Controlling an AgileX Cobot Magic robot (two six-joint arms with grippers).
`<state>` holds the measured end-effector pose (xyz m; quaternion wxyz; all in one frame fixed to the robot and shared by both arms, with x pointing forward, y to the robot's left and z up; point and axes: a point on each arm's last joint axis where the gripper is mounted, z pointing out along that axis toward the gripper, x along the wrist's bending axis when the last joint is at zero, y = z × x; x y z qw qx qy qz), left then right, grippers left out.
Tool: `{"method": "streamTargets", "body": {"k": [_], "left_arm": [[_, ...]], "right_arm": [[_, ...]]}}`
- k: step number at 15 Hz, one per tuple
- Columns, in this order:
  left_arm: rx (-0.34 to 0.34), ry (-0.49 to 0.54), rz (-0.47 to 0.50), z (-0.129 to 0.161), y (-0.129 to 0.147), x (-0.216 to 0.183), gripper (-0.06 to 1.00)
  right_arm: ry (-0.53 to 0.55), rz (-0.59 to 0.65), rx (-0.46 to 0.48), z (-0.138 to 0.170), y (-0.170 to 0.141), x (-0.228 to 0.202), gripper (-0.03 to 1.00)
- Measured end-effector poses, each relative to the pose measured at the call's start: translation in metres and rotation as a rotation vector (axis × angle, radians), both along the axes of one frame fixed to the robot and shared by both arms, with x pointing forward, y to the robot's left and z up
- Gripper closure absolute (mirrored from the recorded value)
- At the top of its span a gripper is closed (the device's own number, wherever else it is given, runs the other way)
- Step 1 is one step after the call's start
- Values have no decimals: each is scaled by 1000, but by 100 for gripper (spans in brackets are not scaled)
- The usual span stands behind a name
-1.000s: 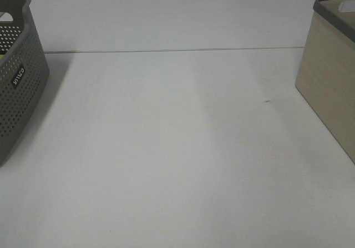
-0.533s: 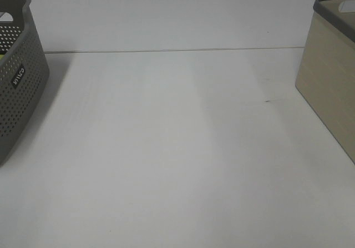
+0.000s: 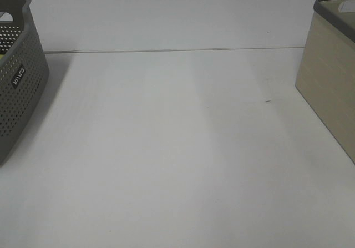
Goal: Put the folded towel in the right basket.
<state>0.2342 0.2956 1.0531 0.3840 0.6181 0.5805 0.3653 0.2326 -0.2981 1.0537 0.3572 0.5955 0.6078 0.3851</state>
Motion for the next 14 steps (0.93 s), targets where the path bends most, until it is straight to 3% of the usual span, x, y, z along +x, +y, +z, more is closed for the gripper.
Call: {"method": "streamTargets", "body": {"k": [14], "left_arm": [[0, 0, 0, 0, 0, 0, -4]], "right_arm": [[0, 0, 0, 0, 0, 0, 3]]}}
